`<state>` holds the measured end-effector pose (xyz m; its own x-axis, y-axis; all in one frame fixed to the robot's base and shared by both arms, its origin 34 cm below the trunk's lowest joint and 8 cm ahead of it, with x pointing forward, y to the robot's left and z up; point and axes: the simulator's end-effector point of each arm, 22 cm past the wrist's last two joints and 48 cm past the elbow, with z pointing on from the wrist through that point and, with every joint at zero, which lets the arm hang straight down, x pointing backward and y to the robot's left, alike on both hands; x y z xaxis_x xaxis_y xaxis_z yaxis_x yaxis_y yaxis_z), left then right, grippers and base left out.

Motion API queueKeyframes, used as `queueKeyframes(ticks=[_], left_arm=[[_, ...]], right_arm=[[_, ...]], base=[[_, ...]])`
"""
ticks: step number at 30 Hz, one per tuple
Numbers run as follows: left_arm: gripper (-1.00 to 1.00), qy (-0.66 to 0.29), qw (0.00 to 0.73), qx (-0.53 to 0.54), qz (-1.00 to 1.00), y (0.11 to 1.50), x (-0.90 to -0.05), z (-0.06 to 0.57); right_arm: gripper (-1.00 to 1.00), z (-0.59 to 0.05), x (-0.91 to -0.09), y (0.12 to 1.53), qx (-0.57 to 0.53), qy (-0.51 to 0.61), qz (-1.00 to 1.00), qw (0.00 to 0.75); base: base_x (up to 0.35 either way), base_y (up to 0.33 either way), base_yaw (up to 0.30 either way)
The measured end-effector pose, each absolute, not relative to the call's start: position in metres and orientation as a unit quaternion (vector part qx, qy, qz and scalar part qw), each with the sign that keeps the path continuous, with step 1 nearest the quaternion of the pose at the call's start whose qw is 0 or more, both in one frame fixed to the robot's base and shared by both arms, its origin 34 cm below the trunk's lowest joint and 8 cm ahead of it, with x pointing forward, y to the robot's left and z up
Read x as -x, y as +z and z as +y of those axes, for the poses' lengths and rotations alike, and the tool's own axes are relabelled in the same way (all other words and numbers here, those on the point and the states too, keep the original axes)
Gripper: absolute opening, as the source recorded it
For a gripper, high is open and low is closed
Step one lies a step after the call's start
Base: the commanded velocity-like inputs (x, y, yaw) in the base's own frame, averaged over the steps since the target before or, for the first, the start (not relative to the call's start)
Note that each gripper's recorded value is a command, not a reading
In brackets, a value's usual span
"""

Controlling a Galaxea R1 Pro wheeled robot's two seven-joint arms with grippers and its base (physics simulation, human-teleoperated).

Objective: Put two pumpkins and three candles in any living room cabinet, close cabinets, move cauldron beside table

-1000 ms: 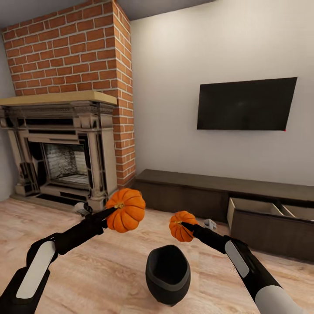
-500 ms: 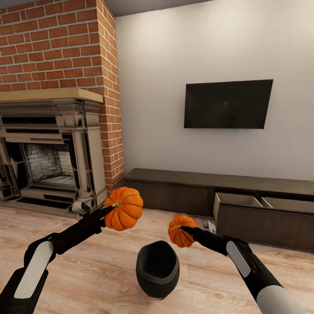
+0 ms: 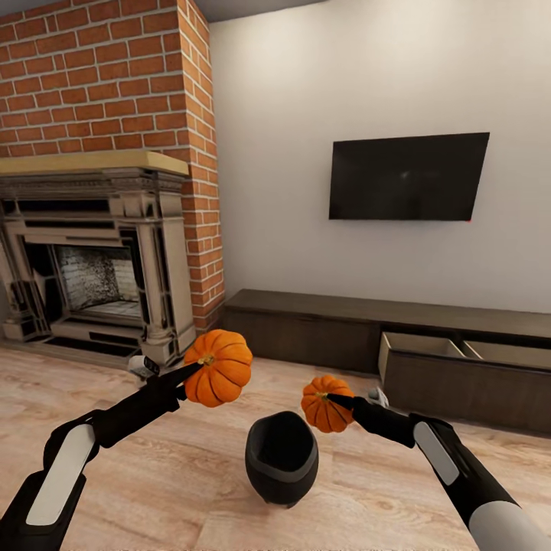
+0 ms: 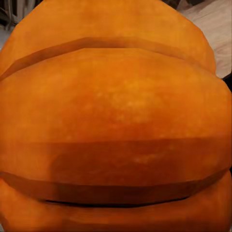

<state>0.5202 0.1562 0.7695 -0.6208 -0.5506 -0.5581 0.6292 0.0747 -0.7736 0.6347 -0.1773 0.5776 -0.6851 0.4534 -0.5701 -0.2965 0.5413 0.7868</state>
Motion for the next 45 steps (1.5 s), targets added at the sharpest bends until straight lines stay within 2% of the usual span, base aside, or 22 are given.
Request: queueKeyframes(ticks=[7,45], left_arm=[[-1.0,-0.68,0.434,-0.032,0.59,0.769,-0.52,0.157],[-1.0,-0.681,0.424,-0.022,0.597,0.755,-0.529,0.156]], right_arm=[[-1.0,-0.176,-0.634,0.581,-0.046,0.484,0.779,0.396],[-1.0,-0.184,-0.633,0.57,-0.043,0.495,0.777,0.388]], base=[[0.0,0.0,-0.069],[0.0,0.0,-0.23]])
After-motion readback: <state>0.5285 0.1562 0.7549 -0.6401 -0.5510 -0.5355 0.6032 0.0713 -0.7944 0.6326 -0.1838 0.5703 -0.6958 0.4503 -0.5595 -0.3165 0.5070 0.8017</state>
